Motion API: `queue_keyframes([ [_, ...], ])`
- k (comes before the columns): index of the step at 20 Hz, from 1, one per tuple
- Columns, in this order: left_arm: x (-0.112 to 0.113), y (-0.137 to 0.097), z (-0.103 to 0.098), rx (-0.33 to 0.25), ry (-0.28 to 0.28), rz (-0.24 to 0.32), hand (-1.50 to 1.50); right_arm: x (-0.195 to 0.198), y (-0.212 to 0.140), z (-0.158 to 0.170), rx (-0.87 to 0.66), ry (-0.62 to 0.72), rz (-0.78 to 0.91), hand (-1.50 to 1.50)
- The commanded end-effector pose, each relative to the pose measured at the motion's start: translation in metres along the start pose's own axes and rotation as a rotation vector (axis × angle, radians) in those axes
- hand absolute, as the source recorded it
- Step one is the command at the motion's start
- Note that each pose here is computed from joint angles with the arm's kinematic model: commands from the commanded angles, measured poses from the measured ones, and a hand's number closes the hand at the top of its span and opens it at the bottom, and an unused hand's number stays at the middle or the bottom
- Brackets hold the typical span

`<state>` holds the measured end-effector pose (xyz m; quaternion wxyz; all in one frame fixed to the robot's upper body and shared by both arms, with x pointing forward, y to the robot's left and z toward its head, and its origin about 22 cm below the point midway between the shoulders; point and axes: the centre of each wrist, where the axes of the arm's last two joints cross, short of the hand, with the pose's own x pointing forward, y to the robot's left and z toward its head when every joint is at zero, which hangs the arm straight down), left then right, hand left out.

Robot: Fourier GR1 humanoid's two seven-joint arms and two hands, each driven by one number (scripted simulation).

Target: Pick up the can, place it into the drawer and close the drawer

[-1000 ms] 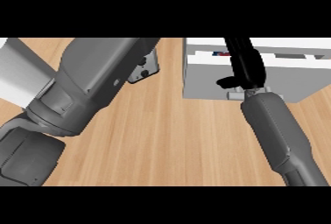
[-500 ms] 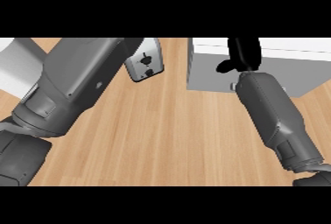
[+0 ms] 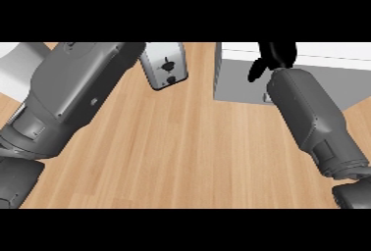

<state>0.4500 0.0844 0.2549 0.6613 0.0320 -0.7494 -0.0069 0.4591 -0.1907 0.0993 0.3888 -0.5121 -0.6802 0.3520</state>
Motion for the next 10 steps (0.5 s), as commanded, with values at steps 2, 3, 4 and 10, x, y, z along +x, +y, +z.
queue_keyframes([
  [2, 0.000, 0.025, 0.002, -0.019, 0.004, 0.018, -1.50, 0.027, -0.017, -0.024, -0.103, 0.016, -0.111, -1.50],
  [3, -0.002, 0.019, 0.004, -0.018, -0.002, 0.010, -1.50, 0.027, -0.034, -0.037, -0.113, 0.001, -0.111, -1.50],
  [4, -0.008, 0.024, 0.003, -0.006, 0.000, 0.005, -1.50, 0.033, -0.030, -0.035, -0.119, -0.012, -0.166, -1.50],
  [10, -0.011, 0.026, 0.016, -0.006, -0.002, 0.014, -1.50, 0.023, -0.027, -0.032, -0.140, -0.003, -0.248, -1.50],
])
